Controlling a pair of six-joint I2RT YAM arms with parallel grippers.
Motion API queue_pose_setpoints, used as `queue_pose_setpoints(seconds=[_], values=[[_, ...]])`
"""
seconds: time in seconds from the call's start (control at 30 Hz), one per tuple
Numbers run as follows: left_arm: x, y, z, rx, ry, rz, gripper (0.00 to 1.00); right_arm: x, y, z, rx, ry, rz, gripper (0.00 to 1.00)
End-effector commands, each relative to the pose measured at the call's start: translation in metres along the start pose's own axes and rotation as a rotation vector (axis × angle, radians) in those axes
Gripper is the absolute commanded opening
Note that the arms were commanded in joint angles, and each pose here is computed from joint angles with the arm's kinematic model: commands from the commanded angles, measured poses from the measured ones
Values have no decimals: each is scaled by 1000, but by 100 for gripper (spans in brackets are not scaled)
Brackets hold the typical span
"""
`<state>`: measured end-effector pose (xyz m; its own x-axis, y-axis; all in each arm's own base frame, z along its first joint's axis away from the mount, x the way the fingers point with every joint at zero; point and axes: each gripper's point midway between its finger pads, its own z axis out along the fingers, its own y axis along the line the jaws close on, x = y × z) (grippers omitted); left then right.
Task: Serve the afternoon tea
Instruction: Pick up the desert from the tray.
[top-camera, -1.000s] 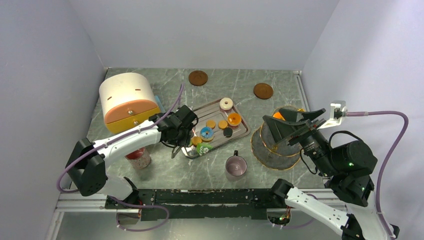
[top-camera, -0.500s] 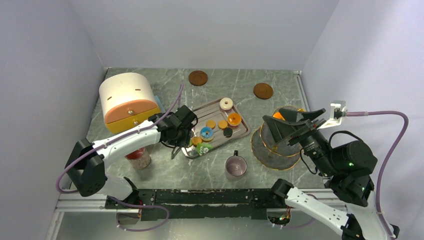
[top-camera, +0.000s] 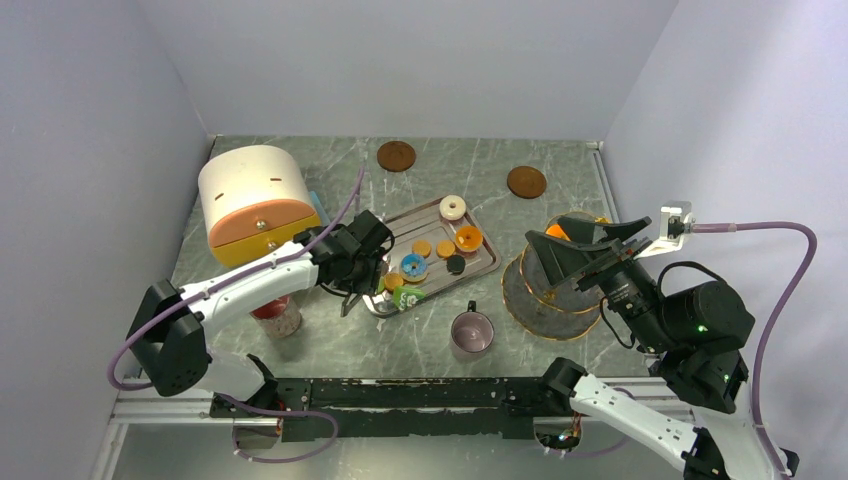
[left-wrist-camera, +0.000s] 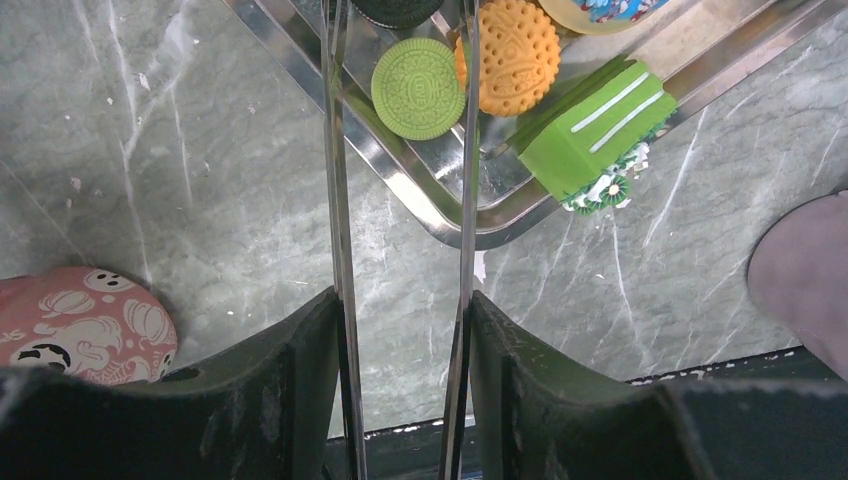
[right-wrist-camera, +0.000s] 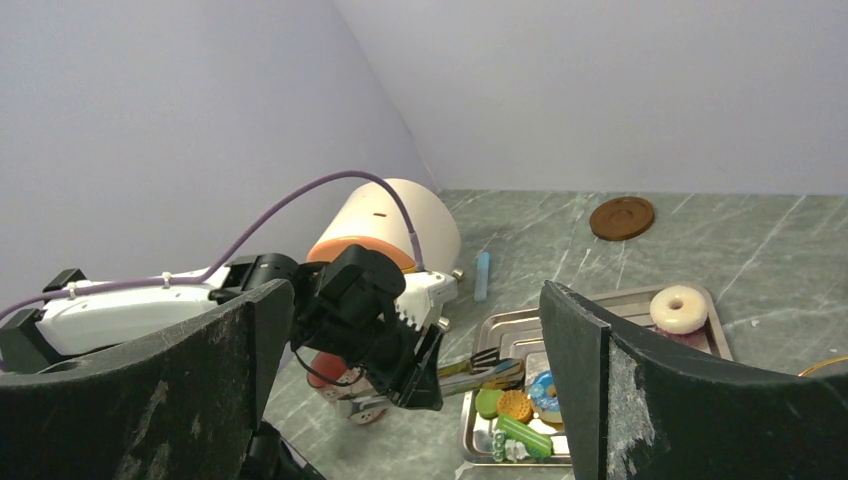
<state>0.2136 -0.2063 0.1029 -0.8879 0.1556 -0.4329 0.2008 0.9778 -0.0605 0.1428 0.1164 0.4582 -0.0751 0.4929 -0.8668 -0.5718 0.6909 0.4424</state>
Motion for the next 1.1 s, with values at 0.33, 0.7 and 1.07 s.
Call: queue_pose_setpoints(seconds=[0.33,0.7,1.07], values=[[-5,-2,7,14,-23,7,45,-1,-2,0,9,-9,-2,98],[-22,-14,-6,82,-91,-10,38,1,-5,1,20,-7,-4,98],[-42,-40,-28,221,-161,-47,36,0,-4,1,17,-10,-4,98]])
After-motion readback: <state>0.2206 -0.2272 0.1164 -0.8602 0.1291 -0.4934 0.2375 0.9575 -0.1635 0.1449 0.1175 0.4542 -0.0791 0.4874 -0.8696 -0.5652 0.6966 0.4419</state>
